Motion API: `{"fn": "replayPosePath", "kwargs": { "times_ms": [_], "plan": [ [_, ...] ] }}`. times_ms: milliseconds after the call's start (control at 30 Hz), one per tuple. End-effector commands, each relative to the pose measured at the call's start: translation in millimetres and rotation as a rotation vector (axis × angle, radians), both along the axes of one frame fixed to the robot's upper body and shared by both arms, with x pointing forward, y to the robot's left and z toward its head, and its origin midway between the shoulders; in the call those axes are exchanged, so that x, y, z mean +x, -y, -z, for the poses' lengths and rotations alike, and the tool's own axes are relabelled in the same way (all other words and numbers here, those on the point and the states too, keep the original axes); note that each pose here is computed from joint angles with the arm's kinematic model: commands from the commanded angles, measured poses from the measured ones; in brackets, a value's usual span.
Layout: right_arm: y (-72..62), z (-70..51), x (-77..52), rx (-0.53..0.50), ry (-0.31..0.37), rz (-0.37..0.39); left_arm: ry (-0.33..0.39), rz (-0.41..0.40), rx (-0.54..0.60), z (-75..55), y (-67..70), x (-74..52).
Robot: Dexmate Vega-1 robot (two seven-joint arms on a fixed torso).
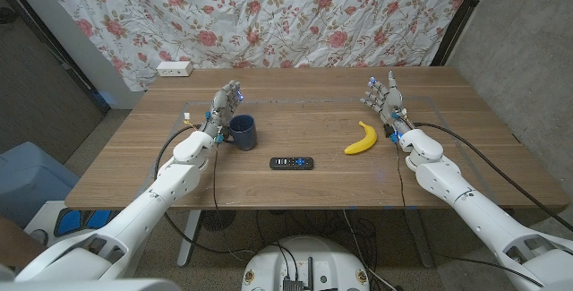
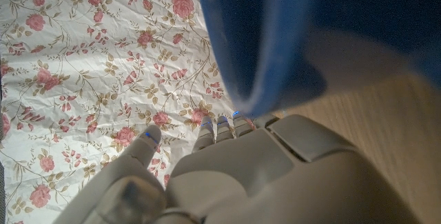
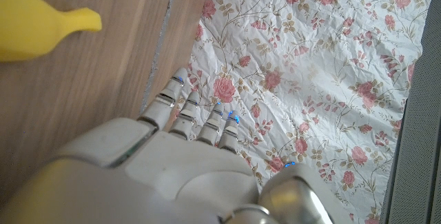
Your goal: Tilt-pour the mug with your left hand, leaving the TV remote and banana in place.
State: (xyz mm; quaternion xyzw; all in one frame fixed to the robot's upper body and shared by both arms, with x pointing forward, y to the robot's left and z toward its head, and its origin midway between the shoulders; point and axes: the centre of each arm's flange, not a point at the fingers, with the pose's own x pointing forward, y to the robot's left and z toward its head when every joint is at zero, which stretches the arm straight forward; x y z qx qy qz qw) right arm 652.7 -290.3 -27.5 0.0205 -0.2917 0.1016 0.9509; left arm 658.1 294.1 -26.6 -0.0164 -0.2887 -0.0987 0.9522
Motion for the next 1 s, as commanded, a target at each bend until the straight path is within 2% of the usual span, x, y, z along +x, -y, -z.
{"fn": "replayPosePath", "kwargs": {
  "times_ms": [33, 467, 700, 1000],
  "plan": [
    [0.0, -0.3, -0.1, 0.000, 0.000, 0.000, -0.009, -0.023, 0.003, 0.7, -19.6, 2.5],
    [-0.3, -0.2, -0.6, 0.000, 0.000, 0.000, -0.024, -0.055, 0.000, -0.6, -51.1, -11.5],
    [-0.3, -0.2, -0.5, 0.000, 0.000, 0.000, -0.017, -0.064, 0.006, -1.4, -59.5, -19.5],
    [0.0, -0.3, -0.2, 0.000, 0.000, 0.000, -0.031, -0.037, 0.032, 2.5, -69.7, -25.8]
  ]
}}
